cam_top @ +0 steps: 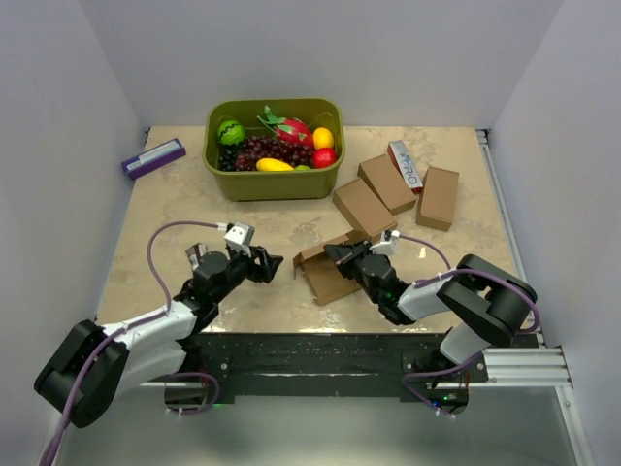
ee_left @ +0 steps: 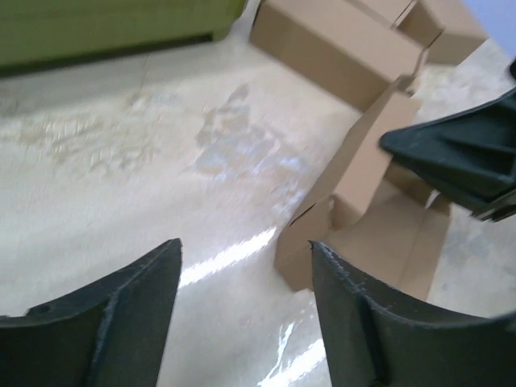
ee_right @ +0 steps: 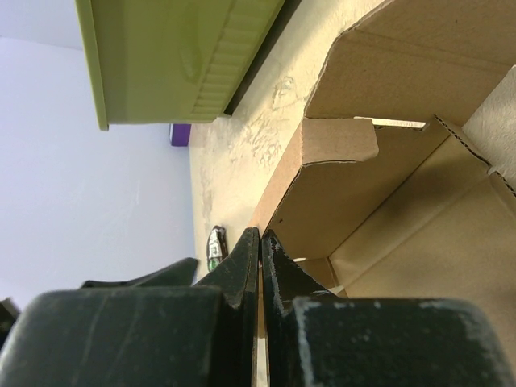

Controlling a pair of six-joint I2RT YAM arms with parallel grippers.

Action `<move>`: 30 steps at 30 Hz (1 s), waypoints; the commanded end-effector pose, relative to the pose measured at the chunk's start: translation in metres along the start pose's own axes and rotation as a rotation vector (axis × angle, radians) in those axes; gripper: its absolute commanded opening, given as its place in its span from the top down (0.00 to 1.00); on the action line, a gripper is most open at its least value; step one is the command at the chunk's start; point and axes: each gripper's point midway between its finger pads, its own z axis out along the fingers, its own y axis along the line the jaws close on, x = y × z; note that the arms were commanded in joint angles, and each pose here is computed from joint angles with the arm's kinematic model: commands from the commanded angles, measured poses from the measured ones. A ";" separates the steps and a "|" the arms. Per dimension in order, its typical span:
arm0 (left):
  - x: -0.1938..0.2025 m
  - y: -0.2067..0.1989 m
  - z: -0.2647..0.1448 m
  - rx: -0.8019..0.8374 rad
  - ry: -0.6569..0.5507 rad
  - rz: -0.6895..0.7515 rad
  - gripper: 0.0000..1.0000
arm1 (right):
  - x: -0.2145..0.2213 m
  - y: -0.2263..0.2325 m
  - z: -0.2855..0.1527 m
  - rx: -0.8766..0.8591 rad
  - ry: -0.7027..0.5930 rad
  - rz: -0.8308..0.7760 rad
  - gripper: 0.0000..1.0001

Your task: Fold the paper box

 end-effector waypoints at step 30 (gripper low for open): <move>0.038 -0.036 0.054 0.228 0.066 0.193 0.42 | 0.010 -0.054 -0.012 0.144 0.046 -0.110 1.00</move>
